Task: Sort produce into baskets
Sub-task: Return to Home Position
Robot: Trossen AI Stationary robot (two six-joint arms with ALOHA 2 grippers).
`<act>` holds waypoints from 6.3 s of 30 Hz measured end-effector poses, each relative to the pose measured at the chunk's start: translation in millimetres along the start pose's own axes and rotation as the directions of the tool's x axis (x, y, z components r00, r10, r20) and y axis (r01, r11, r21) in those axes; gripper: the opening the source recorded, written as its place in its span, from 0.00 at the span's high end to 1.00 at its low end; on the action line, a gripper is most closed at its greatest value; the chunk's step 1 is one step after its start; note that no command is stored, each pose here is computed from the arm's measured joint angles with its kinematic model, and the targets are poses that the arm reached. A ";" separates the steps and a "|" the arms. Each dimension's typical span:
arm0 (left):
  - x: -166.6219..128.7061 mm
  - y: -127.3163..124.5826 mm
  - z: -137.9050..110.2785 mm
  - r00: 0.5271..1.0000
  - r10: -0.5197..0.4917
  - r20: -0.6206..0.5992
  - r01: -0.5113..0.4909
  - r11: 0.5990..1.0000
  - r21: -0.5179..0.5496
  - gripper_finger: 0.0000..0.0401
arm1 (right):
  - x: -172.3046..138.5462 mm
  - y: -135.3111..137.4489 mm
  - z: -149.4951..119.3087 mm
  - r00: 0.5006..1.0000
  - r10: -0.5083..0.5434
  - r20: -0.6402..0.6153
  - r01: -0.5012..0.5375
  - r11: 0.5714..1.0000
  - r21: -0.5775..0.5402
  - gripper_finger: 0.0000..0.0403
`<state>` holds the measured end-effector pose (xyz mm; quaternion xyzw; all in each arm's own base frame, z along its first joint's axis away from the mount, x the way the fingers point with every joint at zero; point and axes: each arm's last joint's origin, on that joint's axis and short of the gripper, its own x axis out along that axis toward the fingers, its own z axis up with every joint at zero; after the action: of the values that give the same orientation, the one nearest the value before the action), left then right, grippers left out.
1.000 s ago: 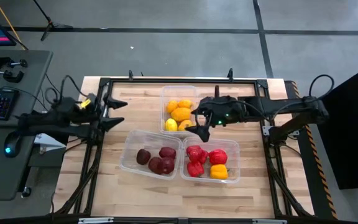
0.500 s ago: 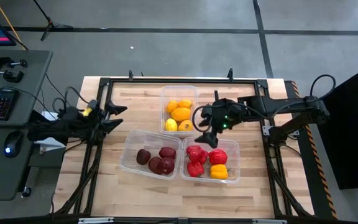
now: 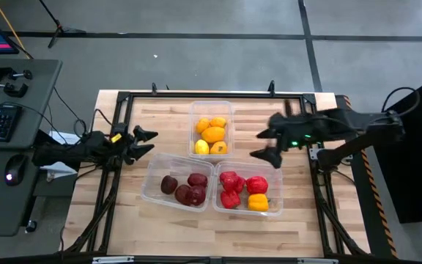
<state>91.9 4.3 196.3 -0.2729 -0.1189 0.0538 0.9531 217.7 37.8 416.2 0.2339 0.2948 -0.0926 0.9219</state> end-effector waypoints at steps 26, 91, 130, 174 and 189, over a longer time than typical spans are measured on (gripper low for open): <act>-1.0 9.7 -27.7 0.961 -0.080 -0.263 -0.003 0.953 -0.303 0.11 | -10.4 -107.7 -173.9 0.670 0.369 0.644 -0.463 0.886 -0.026 0.04; -1.2 9.9 -26.6 0.967 -0.062 -0.246 0.027 0.989 -0.144 0.11 | 49.8 -157.2 -222.3 0.778 0.468 0.419 -0.324 0.870 -0.371 0.04; -1.3 9.4 -26.7 0.967 -0.067 -0.247 0.032 0.989 -0.145 0.11 | 47.1 -157.1 -221.6 0.760 0.478 0.440 -0.417 0.878 -0.233 0.04; -1.2 9.7 -27.3 0.966 -0.064 -0.252 0.028 0.989 -0.144 0.11 | 48.4 -157.3 -222.0 0.768 0.473 0.432 -0.413 0.881 -0.231 0.04; -1.2 9.7 -27.3 0.966 -0.064 -0.252 0.028 0.989 -0.144 0.11 | 48.5 -157.3 -222.0 0.768 0.473 0.432 -0.413 0.881 -0.230 0.04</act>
<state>97.4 -1.5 168.5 -0.3407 -0.0046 -0.0127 0.9401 97.4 6.7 169.4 0.2099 0.0010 0.0912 0.9735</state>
